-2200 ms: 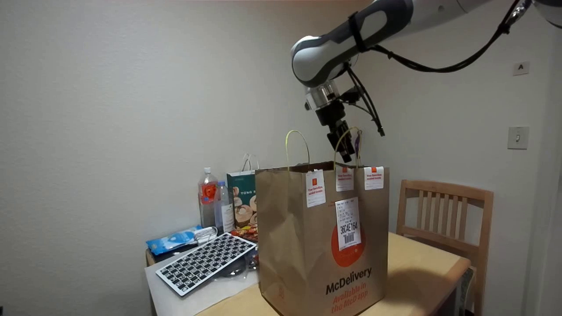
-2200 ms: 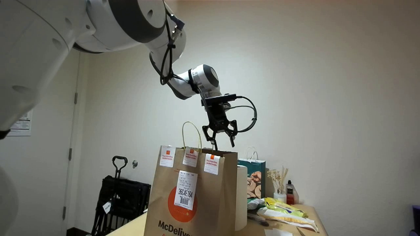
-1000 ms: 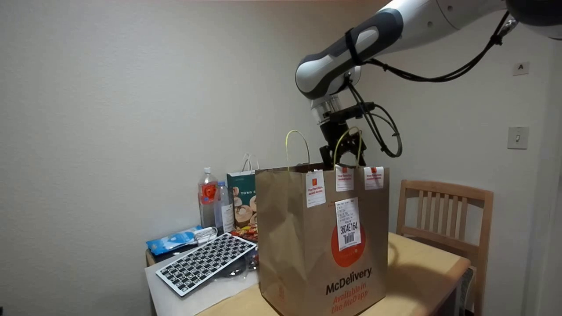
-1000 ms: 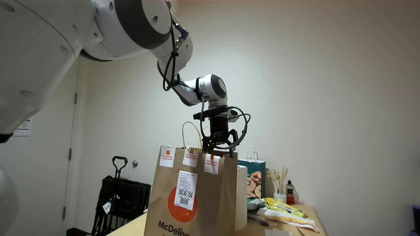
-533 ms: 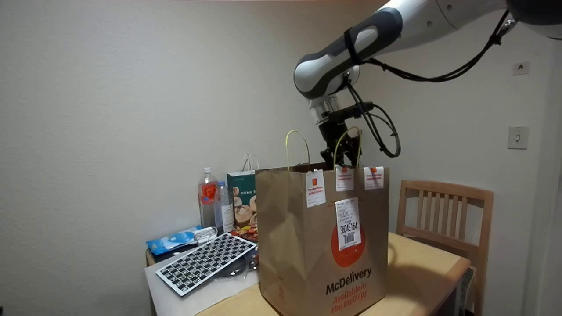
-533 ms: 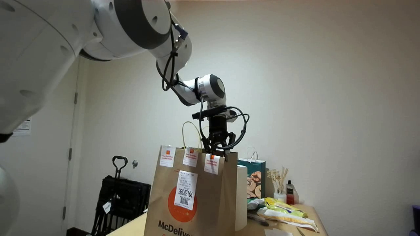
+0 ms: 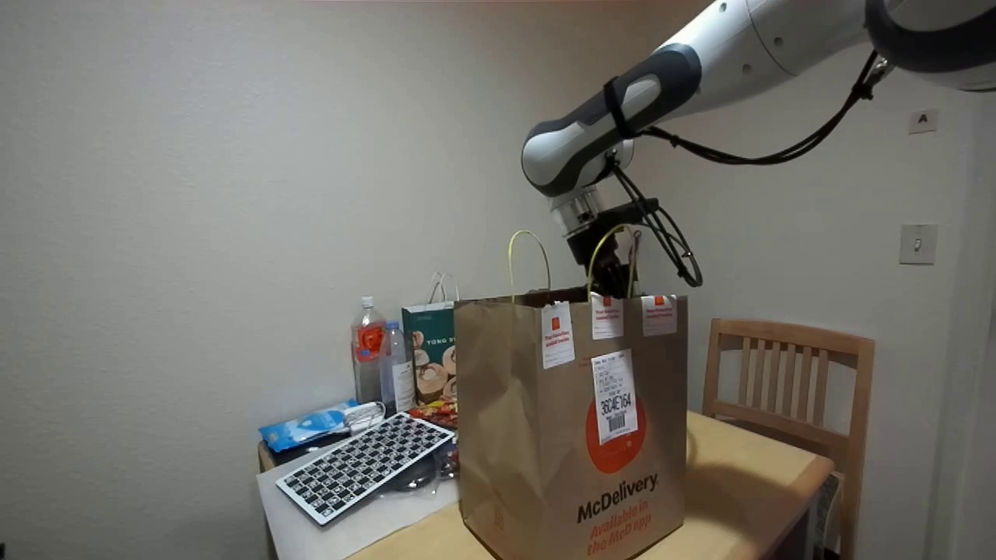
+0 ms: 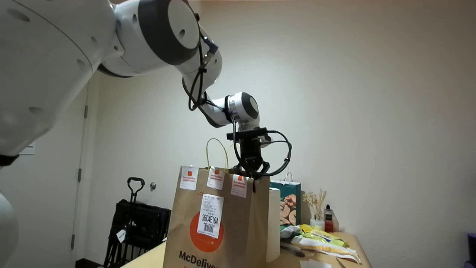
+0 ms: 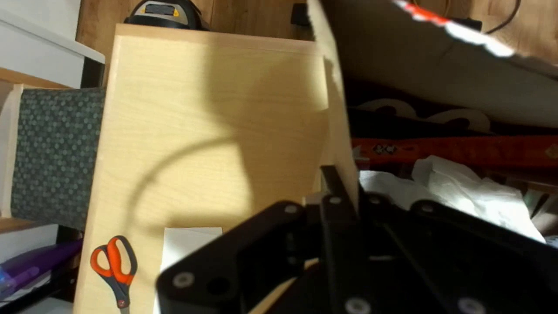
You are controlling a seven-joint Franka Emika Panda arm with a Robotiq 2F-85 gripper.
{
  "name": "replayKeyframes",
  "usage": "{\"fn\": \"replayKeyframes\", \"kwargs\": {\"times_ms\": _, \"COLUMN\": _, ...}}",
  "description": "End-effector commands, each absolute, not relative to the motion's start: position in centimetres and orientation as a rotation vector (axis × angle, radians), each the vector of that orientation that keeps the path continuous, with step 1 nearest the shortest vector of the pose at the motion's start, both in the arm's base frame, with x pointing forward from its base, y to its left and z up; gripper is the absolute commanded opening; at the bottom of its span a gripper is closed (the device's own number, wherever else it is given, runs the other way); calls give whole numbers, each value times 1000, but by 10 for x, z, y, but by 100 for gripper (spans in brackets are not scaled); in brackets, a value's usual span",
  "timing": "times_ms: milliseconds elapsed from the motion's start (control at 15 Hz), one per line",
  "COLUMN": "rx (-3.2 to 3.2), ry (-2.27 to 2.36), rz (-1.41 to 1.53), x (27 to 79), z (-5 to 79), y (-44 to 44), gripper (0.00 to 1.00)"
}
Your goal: Move the paper bag
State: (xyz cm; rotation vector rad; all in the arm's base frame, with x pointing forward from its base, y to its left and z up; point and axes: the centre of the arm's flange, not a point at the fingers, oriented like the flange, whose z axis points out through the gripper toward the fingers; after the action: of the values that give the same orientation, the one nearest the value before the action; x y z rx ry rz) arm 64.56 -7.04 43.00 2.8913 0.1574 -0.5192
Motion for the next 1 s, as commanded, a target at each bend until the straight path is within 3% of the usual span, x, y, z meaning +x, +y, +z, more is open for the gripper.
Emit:
{"fn": "replayKeyframes", "kwargs": {"times_ms": 0, "rx": 2789, "ry": 420, "rz": -533, "x": 679, "z": 414, "y": -90, "gripper": 5}}
{"fn": "replayKeyframes", "kwargs": {"times_ms": 933, "rx": 2318, "ry": 1207, "rz": -287, "x": 746, "z": 473, "y": -37, "gripper": 5}}
